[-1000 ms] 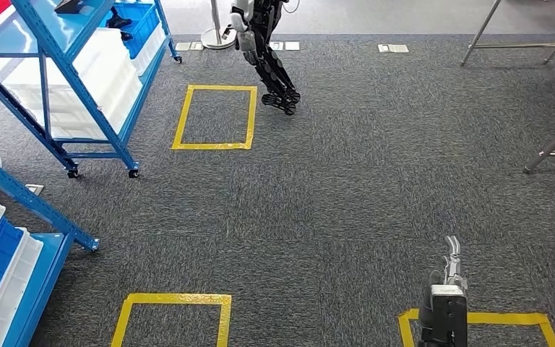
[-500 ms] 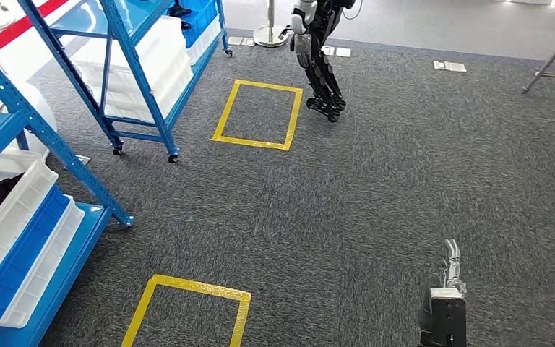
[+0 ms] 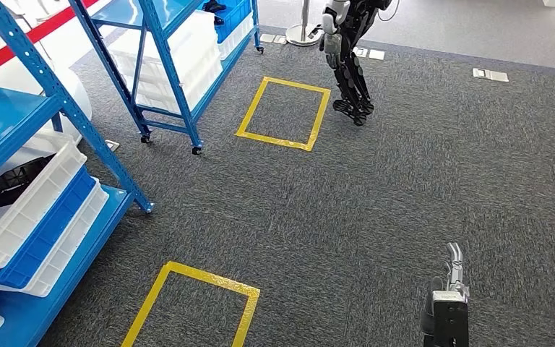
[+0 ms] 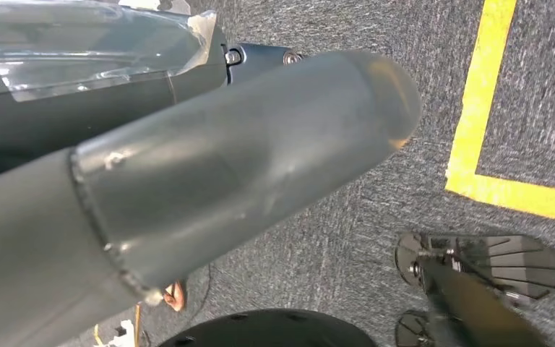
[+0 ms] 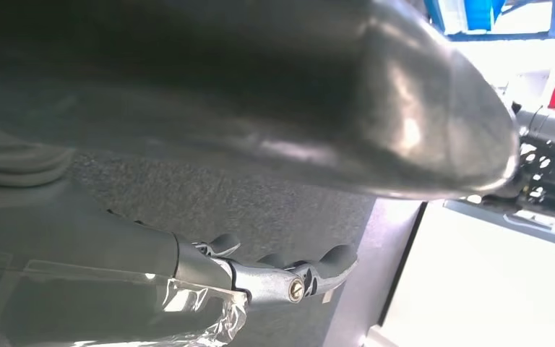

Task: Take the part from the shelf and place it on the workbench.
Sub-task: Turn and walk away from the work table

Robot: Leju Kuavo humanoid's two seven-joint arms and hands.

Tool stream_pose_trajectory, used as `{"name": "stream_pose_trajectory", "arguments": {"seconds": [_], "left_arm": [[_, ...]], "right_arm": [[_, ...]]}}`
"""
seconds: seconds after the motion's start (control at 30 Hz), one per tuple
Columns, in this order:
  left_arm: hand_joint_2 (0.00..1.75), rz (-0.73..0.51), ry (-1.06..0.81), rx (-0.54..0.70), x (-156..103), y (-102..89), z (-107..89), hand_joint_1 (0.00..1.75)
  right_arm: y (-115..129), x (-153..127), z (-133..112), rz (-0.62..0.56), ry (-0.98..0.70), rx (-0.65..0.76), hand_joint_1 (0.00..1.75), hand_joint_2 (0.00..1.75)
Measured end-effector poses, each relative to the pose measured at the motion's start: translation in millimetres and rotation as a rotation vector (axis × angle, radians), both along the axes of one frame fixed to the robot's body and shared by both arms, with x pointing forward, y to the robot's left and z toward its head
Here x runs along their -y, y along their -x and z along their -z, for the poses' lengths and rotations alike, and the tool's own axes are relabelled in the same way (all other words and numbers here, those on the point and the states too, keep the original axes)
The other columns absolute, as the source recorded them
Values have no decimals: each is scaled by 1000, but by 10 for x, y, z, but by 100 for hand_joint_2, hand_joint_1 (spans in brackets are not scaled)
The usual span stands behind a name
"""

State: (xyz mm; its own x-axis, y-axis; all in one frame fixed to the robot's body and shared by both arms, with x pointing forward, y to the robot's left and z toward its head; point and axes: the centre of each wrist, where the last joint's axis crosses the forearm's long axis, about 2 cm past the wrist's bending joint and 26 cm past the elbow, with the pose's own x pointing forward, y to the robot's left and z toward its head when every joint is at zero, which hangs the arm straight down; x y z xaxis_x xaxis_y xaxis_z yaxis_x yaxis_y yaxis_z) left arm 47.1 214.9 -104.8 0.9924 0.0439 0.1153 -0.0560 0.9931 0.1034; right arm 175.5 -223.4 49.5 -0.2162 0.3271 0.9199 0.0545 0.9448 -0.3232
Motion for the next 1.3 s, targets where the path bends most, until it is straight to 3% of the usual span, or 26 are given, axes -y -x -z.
{"name": "stream_pose_trajectory", "arguments": {"seconds": [1.3], "left_arm": [[0,6,-12,-2,18,-21,-6,0]], "right_arm": [[-38,8,-22,24,-6,4,0,0]]}}
